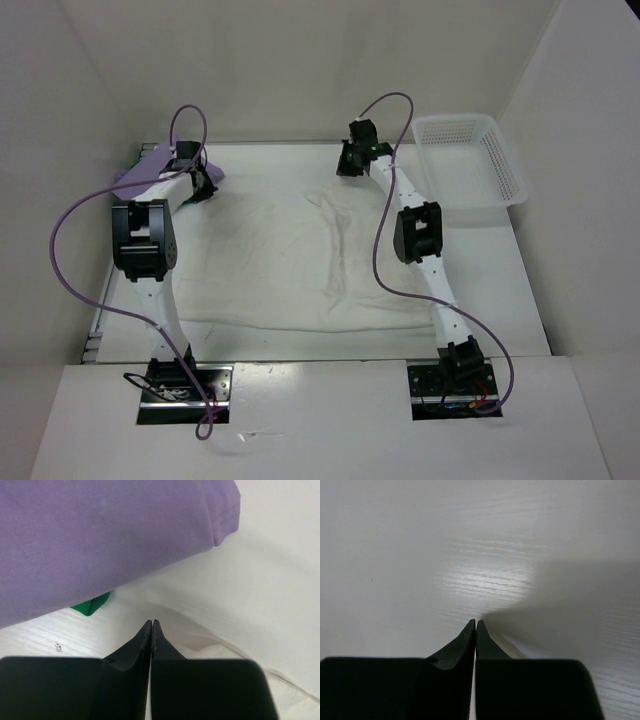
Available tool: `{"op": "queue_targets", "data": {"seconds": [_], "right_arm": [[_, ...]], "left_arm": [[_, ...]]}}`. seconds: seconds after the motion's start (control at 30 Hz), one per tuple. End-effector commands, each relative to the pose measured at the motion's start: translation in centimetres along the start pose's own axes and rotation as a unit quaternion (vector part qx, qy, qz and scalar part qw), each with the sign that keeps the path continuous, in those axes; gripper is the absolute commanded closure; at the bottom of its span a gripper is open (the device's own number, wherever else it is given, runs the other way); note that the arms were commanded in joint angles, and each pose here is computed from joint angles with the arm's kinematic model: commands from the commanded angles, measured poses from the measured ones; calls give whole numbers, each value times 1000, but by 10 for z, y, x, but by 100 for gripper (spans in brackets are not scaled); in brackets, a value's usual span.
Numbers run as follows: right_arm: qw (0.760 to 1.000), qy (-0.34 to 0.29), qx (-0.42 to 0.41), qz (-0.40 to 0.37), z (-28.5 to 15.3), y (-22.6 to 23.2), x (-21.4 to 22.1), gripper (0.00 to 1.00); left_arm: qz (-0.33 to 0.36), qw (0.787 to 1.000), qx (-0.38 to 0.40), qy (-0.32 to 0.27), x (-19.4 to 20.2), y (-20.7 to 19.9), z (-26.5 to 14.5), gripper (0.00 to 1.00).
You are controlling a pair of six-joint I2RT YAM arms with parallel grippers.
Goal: Fold and stack the t-shirts
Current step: Grap the side of the flattened tshirt furthest away from the robot with both arms, then fold the other side of the tshirt into a rectangle
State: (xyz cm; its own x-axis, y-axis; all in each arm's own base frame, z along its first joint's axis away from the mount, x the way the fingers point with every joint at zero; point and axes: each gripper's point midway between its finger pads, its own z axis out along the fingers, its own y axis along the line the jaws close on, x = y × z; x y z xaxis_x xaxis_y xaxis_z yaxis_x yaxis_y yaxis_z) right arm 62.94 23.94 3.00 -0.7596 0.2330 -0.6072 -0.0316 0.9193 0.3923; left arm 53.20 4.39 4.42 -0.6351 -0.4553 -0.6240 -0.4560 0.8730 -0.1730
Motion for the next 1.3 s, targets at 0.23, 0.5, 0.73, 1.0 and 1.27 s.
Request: {"op": "queue_targets", "data": {"seconds": [0.23, 0.5, 0.73, 1.0, 1.27], "right_arm": [[997, -62, -36, 2, -108, 26, -87, 100], [998, -55, -18, 29, -177, -12, -39, 100], [998, -36, 13, 44, -222, -50, 15, 100], [997, -28, 16, 63, -283, -55, 66, 100], [993, -4, 22, 117, -340, -63, 134, 100]], "left_arm": [[-1, 999, 28, -34, -21, -9, -39, 100], [-8, 998, 46, -51, -26, -11, -67, 100], [-8, 997, 57, -53, -22, -11, -84, 100], [-15, 997, 55, -58, -7, 9, -115, 100], [-42, 994, 67, -72, -6, 29, -154, 100]]}}
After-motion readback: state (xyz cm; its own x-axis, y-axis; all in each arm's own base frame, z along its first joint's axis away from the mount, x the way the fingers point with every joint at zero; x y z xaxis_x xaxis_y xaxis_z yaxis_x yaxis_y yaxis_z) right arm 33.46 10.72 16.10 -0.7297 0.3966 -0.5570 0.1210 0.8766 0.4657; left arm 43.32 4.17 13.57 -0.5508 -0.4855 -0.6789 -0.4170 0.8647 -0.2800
